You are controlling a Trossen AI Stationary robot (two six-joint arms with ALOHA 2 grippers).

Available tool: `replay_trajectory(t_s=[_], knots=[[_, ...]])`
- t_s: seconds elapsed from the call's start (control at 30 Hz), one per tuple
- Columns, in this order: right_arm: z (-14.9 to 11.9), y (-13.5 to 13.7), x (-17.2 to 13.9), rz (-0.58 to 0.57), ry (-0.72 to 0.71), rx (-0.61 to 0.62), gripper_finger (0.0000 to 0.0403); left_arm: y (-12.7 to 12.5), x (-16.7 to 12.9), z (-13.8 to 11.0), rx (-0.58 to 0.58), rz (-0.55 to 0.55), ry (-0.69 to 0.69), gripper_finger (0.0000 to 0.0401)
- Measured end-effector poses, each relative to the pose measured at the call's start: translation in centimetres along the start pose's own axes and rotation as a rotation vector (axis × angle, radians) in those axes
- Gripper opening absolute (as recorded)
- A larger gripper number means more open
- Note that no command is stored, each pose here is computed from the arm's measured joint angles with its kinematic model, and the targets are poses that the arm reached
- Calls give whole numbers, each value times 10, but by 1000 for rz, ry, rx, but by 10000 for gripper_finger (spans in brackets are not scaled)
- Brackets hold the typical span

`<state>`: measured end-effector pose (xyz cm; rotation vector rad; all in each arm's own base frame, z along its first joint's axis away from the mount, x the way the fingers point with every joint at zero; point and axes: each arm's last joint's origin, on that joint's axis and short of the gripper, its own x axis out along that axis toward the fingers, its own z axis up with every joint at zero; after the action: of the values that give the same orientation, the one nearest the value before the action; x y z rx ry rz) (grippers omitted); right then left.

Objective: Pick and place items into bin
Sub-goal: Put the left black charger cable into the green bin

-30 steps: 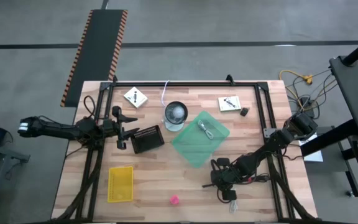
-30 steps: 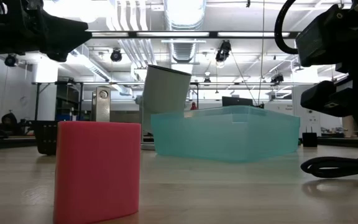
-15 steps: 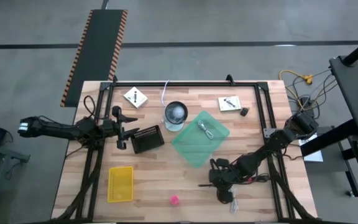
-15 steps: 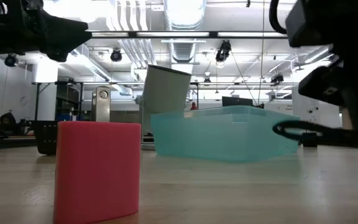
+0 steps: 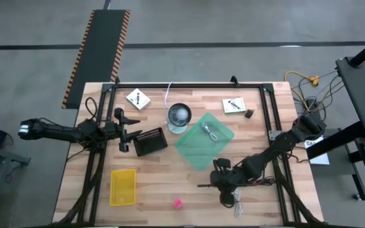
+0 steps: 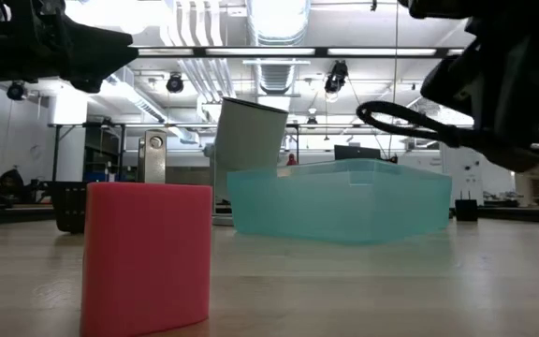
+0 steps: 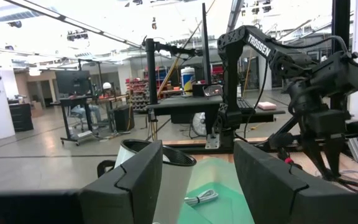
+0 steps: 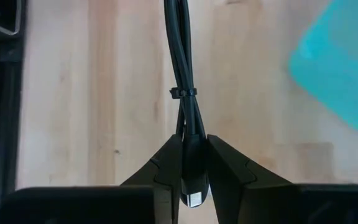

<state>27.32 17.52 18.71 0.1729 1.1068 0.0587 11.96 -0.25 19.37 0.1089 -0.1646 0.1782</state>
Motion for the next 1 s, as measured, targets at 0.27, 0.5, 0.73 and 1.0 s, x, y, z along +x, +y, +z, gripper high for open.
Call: replay_trajectory(t_s=[0.27,0.5,0.73,1.0], knots=[[2,-8,-16,-94,-53,5,49,0,0,0,1,-1,2,183],[12,-26,-22,-175,-127,57,49,0,0,0,0,0,1,183],[21,-42,-20,-216,-134,73,49,0,0,0,1,-1,4,183],[29,-58,-20,-303,-179,143,49,0,0,0,0,0,1,183]])
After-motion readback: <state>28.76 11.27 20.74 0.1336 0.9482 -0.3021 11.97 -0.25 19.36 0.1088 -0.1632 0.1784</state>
